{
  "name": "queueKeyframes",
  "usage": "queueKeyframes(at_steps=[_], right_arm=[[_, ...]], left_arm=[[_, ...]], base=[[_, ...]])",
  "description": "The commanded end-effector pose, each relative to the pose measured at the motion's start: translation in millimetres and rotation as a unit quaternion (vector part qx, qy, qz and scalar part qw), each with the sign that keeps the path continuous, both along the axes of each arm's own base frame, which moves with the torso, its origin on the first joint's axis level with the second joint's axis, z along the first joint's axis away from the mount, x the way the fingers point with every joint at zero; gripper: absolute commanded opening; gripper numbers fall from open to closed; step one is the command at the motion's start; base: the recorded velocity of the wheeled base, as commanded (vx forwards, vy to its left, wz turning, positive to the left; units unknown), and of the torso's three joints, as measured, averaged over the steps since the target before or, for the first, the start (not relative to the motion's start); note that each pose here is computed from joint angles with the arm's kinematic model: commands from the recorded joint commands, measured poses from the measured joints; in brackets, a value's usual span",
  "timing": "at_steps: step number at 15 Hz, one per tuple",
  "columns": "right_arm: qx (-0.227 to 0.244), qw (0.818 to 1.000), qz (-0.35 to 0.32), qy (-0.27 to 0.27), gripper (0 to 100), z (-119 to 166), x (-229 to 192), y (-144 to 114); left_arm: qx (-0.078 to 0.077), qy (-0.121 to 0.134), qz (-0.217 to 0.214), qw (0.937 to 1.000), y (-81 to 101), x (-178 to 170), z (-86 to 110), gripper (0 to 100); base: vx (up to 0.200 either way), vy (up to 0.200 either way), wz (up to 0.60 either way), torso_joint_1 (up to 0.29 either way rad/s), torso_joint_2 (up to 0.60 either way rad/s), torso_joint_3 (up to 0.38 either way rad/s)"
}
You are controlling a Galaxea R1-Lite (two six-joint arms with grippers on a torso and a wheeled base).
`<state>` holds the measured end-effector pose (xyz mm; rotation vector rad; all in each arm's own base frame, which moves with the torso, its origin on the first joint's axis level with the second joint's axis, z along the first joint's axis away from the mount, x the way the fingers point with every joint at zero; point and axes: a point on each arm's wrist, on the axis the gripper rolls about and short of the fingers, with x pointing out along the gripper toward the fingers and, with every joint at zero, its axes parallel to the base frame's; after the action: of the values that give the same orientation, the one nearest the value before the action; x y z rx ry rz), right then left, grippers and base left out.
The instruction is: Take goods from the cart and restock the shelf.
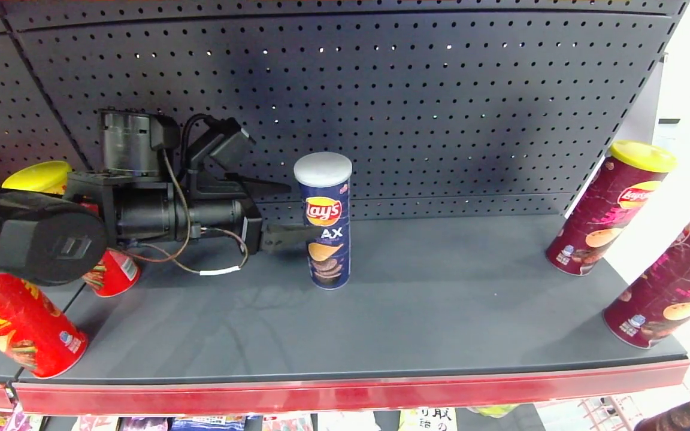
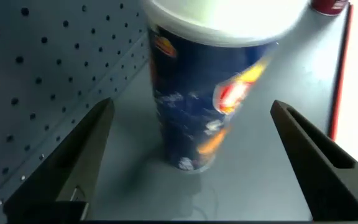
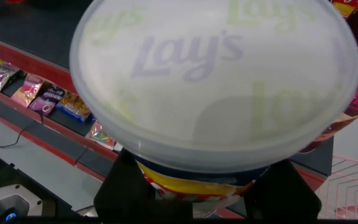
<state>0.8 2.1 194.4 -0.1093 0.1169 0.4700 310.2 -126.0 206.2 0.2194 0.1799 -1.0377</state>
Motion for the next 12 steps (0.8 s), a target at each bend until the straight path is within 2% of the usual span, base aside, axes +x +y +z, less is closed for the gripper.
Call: queueKeyframes(at_steps=[1, 2, 6, 12], right_arm=[[-0.001, 1.0, 0.001, 0.001, 0, 0, 0, 0], [-0.001, 1.0, 0.0, 0.002, 0, 0, 1, 0], [-0.001, 1.0, 0.0, 0.003, 0, -1, 1, 0], [0.001, 1.0, -0.001, 0.0, 0, 0, 0, 0]], left_arm=[[0.002, 0.008, -0.002, 1.0, -4.2, 9, -6.9, 100], [0.002, 0.008, -0.015, 0.9999, -14.8, 13, -9.2, 100], [-0.002, 0.001, -0.034, 0.9994, -35.1, 25, -8.9, 100], [-0.002, 0.007, -0.042, 0.9991, -45.3, 33, -16.1, 100]], base=[[0.0, 0.0, 0.0, 0.0, 0.0, 0.0], [0.0, 0.0, 0.0, 0.0, 0.0, 0.0], [0.0, 0.0, 0.0, 0.0, 0.0, 0.0], [0.0, 0.0, 0.0, 0.0, 0.0, 0.0]])
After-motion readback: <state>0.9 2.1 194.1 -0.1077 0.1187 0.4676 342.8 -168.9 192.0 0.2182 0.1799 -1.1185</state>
